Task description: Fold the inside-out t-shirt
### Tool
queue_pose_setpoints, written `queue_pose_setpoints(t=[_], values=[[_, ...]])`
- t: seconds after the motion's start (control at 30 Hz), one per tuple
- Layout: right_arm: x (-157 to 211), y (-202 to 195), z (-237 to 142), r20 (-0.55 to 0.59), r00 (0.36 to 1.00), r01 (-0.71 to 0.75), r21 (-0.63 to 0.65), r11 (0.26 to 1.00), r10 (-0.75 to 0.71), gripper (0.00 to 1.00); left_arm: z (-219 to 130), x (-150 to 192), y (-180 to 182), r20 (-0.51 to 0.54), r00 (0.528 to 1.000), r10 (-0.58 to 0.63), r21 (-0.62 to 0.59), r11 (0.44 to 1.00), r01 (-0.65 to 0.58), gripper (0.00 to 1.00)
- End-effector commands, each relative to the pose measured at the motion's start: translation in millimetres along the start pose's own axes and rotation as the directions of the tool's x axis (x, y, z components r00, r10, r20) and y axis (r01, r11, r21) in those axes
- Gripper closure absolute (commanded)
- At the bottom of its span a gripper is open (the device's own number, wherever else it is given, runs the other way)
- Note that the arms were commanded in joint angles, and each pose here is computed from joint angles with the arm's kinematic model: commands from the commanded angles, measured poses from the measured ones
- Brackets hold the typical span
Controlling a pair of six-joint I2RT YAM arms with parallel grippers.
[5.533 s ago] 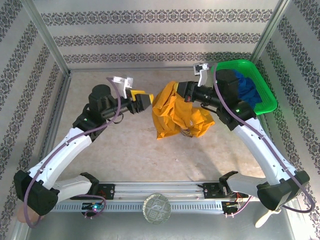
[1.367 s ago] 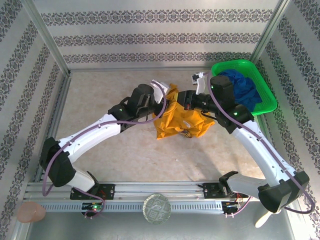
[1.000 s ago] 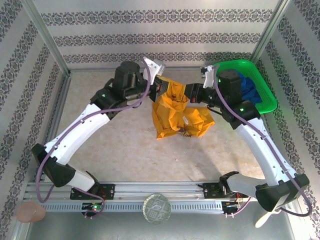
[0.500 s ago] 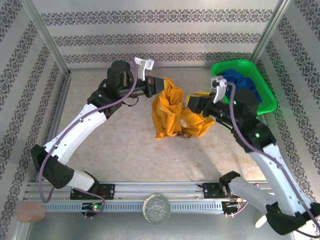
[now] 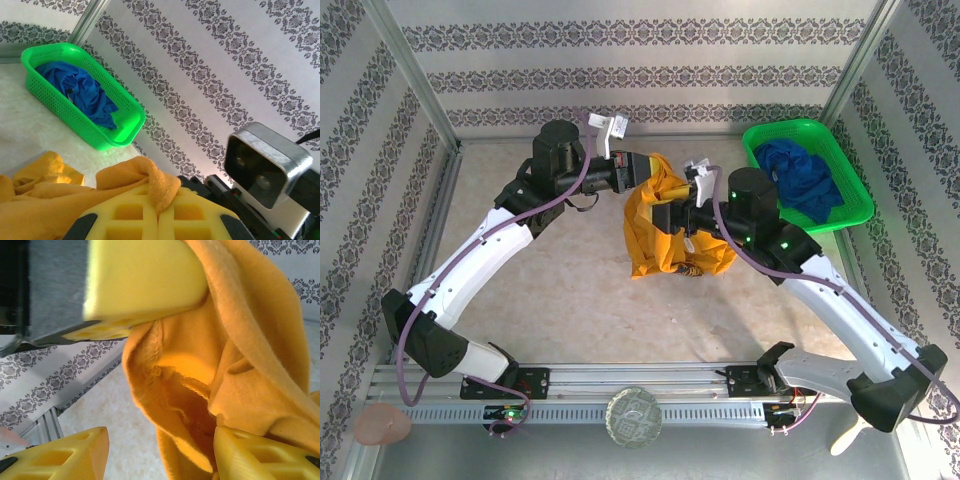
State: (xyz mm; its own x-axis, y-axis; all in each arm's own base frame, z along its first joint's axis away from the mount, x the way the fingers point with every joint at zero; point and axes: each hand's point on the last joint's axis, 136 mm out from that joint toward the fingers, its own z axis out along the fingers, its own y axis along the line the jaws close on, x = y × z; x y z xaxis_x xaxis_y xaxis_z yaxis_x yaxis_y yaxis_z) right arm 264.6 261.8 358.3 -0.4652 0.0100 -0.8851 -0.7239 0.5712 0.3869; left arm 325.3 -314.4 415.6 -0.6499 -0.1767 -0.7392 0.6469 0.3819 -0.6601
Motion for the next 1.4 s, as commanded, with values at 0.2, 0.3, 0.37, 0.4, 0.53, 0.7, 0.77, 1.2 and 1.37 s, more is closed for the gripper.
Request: queue_pose_setpoints(t=[0.2, 0.3, 0.37, 0.4, 0.53, 0.7, 0.77, 1.2, 1.37], values=[[-33, 12, 7, 0.076, 0.995, 0.06, -0.035, 0.998, -0.058, 0.59, -9, -19, -24, 0.057, 0.998, 0.039, 0.072, 0.997, -0.043, 1.0], [-35, 14, 10, 0.075, 0.996, 0.054, -0.049, 0.997, -0.05, 0.73, -9, -20, -24, 0.059, 0.998, 0.038, 0.071, 0.997, -0.043, 1.0], [-35, 17, 11, 0.069, 0.996, 0.052, -0.067, 0.996, -0.048, 0.83, -8, -20, -23, 0.06, 0.997, 0.038, 0.067, 0.997, -0.042, 1.0], [-35, 19, 11, 0.065, 0.997, 0.052, -0.076, 0.996, -0.047, 0.9, -8, -21, -23, 0.062, 0.997, 0.037, 0.066, 0.997, -0.041, 1.0], [-39, 27, 6, 0.065, 0.997, 0.054, -0.105, 0.993, -0.048, 1.0, -6, -22, -19, 0.065, 0.997, 0.029, 0.052, 0.998, -0.032, 1.0], [-85, 34, -39, 0.188, 0.982, 0.033, -0.122, 0.992, -0.009, 1.0, -10, -29, 6, 0.096, 0.995, 0.006, -0.032, 0.999, -0.002, 0.91], [-103, 31, -57, 0.229, 0.973, 0.014, -0.111, 0.994, 0.012, 1.0, -18, -34, 20, 0.134, 0.991, -0.006, -0.074, 0.997, 0.016, 0.68], [-79, -65, -77, 0.211, 0.968, -0.181, 0.213, 0.96, 0.136, 1.0, -41, 77, 155, -0.039, 0.987, -0.157, -0.419, 0.899, 0.126, 0.39], [-63, -79, -85, 0.223, 0.964, -0.206, 0.275, 0.939, 0.146, 1.0, -35, 156, 189, -0.158, 0.946, -0.282, -0.516, 0.841, 0.165, 0.4]])
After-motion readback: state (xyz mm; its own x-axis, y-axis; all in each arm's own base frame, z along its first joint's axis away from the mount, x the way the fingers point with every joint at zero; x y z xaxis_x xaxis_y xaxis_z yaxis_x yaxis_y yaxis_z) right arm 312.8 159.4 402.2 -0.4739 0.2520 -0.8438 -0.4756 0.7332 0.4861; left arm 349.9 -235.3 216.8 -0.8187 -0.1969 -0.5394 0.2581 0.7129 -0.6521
